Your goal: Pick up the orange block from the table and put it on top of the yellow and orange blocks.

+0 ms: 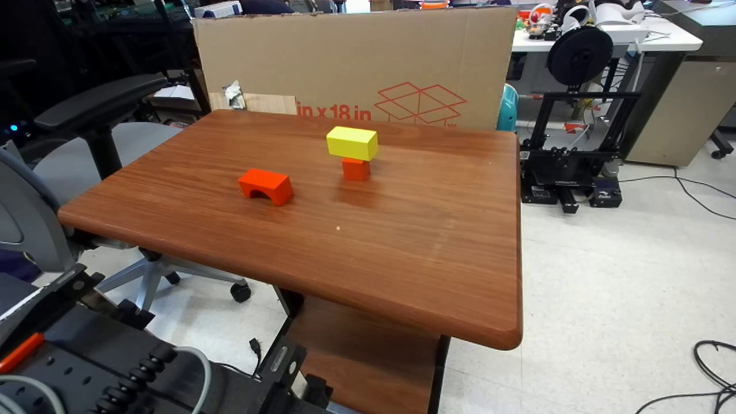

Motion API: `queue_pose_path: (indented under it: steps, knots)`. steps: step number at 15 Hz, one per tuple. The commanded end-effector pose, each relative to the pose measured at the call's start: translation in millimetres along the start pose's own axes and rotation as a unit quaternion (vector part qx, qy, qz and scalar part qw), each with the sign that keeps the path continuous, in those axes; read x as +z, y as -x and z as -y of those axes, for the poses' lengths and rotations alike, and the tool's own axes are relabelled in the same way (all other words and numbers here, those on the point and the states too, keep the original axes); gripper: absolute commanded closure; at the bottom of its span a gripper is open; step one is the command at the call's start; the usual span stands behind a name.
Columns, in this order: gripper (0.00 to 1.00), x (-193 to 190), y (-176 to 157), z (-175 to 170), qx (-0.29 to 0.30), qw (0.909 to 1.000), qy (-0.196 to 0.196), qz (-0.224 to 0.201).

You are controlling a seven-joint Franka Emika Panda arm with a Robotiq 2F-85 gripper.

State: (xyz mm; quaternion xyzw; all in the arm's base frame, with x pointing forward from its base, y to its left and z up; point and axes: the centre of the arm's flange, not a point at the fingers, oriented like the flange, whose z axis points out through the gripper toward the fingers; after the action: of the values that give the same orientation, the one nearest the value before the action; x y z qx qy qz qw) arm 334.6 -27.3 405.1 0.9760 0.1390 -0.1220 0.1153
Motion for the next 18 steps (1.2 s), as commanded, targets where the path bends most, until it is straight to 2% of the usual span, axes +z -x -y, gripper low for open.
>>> queue_pose_path:
  steps: [1,3,7,11,14,18]
  knots:
    - [0.00,0,0,0,0.000,1.0000,0.000,0.000]
    - [0.00,5,-4,1,0.002,0.9999,0.005,-0.011]
    - [0.00,31,-36,1,0.017,0.9984,-0.002,-0.054]
    - [0.00,65,-76,4,0.084,0.9890,-0.011,-0.121]
    - [0.00,96,-104,9,0.111,0.9820,-0.037,-0.149]
    - [0.00,133,-139,8,0.116,0.9777,-0.070,-0.161]
